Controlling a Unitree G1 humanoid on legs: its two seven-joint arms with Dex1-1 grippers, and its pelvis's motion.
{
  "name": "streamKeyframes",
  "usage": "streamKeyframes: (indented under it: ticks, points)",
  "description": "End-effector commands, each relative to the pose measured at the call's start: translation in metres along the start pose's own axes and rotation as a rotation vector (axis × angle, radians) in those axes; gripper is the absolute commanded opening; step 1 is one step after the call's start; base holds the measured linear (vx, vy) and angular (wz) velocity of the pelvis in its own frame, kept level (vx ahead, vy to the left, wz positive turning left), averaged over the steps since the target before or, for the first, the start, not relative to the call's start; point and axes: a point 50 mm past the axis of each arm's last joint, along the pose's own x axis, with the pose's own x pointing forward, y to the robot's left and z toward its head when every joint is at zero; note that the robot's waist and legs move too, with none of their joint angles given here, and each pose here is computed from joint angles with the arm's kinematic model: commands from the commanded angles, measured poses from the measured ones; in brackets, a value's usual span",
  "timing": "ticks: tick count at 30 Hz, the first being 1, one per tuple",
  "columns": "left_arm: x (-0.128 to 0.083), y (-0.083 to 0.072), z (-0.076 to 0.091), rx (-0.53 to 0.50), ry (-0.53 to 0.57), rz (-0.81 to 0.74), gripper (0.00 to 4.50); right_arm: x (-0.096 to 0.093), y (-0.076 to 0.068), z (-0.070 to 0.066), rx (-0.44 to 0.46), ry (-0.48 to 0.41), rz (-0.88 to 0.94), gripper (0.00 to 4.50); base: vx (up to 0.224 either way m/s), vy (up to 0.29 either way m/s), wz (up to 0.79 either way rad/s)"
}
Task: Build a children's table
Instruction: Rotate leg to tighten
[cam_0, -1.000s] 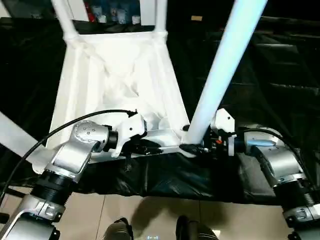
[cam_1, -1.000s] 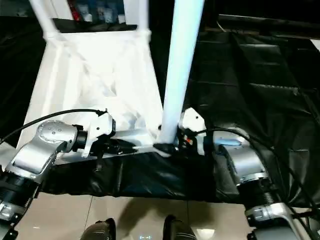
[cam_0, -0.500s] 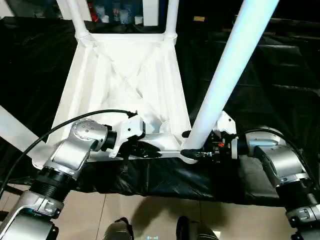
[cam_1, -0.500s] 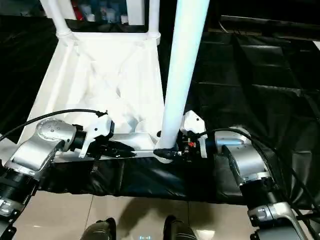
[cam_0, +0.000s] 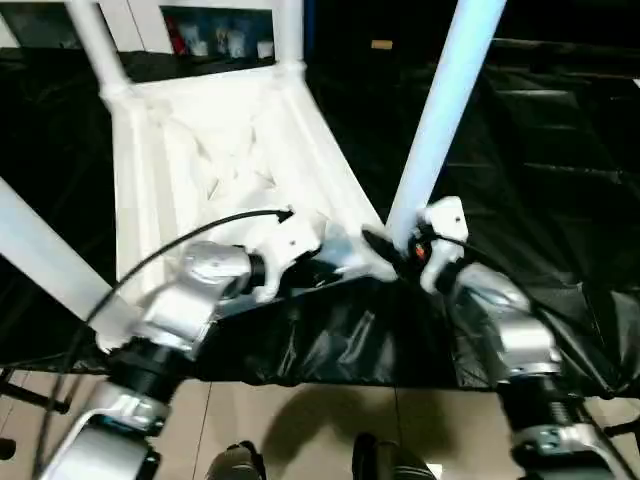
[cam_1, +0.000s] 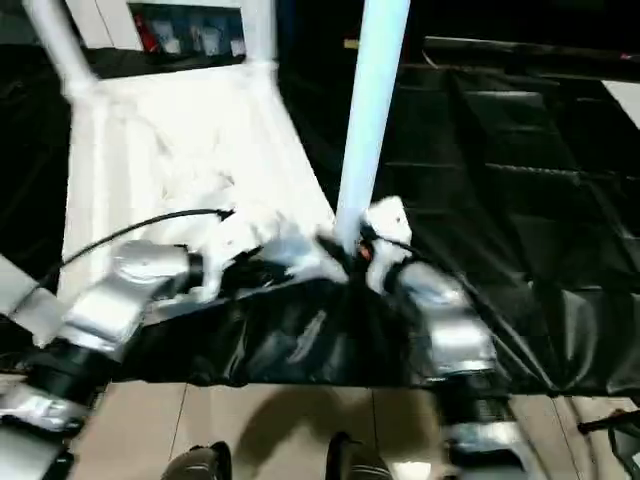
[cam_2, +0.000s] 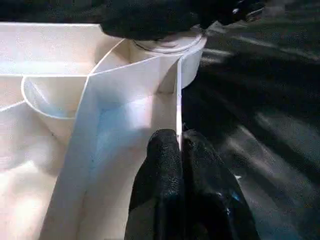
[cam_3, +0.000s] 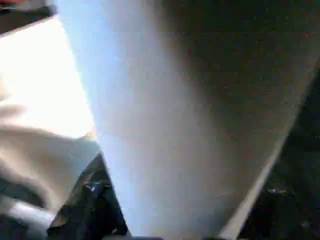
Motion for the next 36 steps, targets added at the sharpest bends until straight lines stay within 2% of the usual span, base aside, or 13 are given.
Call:
streamKeyframes:
  ticks: [1, 4, 6, 8, 11, 12, 16, 17, 23, 24, 31, 35, 36]
  points:
    - [0.020, -0.004, 0.013, -0.048, -0.079, 0.110, 0.00, 0.014, 0.042, -0.036, 0.015, 0.167, 0.002, 2.18, 0.000, 0.000, 0.00]
    - [0.026, -0.010, 0.017, -0.047, -0.098, 0.127, 0.00, 0.023, 0.055, -0.034, 0.095, 0.155, -0.058, 2.18, 0.000, 0.000, 0.00]
    - [0.028, -0.012, 0.017, -0.041, -0.099, 0.116, 0.00, 0.025, 0.060, -0.032, 0.093, 0.147, -0.046, 2.18, 0.000, 0.000, 0.00]
    - [0.028, -0.015, 0.018, -0.032, -0.106, 0.100, 0.00, 0.025, 0.061, -0.030, 0.079, 0.129, -0.034, 2.43, 0.000, 0.000, 0.00]
    - [0.028, -0.019, 0.017, -0.021, -0.106, 0.073, 0.00, 0.022, 0.056, -0.029, 0.091, 0.109, -0.063, 2.43, 0.000, 0.000, 0.00]
    - [0.028, -0.020, 0.017, -0.015, -0.107, 0.065, 0.00, 0.022, 0.056, -0.029, 0.091, 0.107, -0.062, 2.76, 0.000, 0.000, 0.00]
    - [0.024, -0.020, 0.012, -0.009, -0.097, 0.062, 0.00, 0.017, 0.052, -0.024, 0.033, 0.063, -0.028, 2.88, 0.000, 0.000, 0.00]
    - [0.023, -0.020, 0.011, -0.009, -0.095, 0.060, 0.00, 0.015, 0.051, -0.023, 0.024, 0.059, -0.016, 3.08, 0.000, 0.000, 0.00]
    - [0.016, -0.017, 0.002, 0.010, -0.068, 0.043, 0.00, -0.008, 0.024, -0.014, -0.071, 0.041, 0.082, 3.64, 0.000, 0.000, 0.00]
    - [0.013, -0.015, 0.000, 0.017, -0.057, 0.040, 0.00, -0.022, 0.012, -0.012, -0.112, 0.053, 0.152, 3.76, 0.000, 0.000, 0.00]
    - [0.009, -0.013, -0.006, 0.046, -0.032, 0.014, 0.00, -0.071, -0.018, -0.002, -0.216, 0.077, 0.357, 3.76, 0.000, 0.000, 0.00]
    - [0.008, -0.016, -0.009, 0.066, -0.039, -0.042, 0.00, -0.103, -0.045, 0.005, -0.272, 0.126, 0.373, 3.76, 0.000, 0.000, 0.00]
    - [0.007, -0.018, -0.009, 0.082, -0.047, -0.071, 0.00, -0.112, -0.060, 0.009, -0.263, 0.131, 0.324, 3.76, 0.000, 0.000, 0.00]
